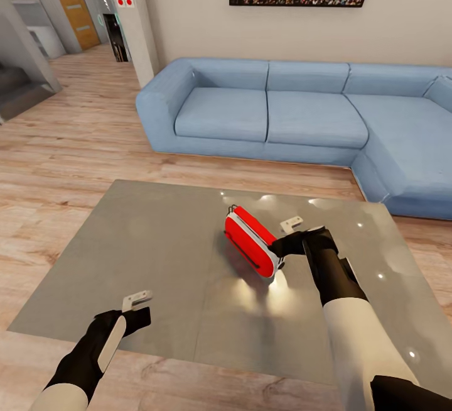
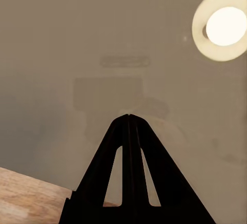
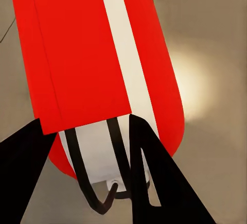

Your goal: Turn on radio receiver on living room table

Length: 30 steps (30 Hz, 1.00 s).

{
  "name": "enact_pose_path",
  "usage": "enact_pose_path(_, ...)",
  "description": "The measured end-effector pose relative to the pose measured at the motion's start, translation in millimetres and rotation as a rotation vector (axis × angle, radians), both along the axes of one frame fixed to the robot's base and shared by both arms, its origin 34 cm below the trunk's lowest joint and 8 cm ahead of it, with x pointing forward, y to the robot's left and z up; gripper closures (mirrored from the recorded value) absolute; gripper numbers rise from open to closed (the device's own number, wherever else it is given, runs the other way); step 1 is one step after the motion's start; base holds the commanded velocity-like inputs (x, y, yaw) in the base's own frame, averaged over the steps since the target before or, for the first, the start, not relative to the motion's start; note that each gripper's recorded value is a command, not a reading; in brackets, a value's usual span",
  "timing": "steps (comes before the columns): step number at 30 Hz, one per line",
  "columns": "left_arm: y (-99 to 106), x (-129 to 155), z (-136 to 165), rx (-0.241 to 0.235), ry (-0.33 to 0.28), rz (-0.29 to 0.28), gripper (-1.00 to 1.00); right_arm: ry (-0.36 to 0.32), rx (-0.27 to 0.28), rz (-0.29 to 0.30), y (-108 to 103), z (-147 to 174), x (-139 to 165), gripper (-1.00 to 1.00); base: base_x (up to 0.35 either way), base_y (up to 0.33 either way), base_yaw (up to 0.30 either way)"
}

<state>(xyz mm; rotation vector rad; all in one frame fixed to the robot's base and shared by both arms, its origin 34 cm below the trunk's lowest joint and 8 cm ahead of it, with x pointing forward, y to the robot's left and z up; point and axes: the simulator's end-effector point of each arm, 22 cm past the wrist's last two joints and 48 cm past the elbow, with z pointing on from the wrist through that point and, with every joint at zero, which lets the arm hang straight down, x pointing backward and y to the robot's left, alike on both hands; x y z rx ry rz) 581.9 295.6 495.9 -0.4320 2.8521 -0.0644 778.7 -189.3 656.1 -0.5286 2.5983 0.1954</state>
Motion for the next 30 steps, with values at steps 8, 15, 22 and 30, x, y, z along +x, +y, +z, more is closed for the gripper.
enact_pose_path(8,-0.1,0.1,-0.1,0.000,0.000,0.000,1.00,0.059,-0.036,0.027,-1.8,-25.2,-16.5,-1.00,0.000,0.000,0.000)
enact_pose_path(15,-1.1,0.0,-0.2,-0.001,0.000,-0.001,1.00,0.064,-0.036,0.029,-1.2,-26.7,-17.9,-1.00,0.000,0.000,0.000)
enact_pose_path(22,1.2,-0.1,-0.1,0.003,0.001,-0.001,1.00,0.066,-0.035,0.030,-0.9,-27.3,-18.4,-1.00,0.000,0.000,0.000)
enact_pose_path(30,5.5,0.7,6.9,0.013,-0.002,0.000,1.00,0.066,-0.036,0.032,-0.3,-20.7,-18.3,-1.00,0.000,0.000,0.000)
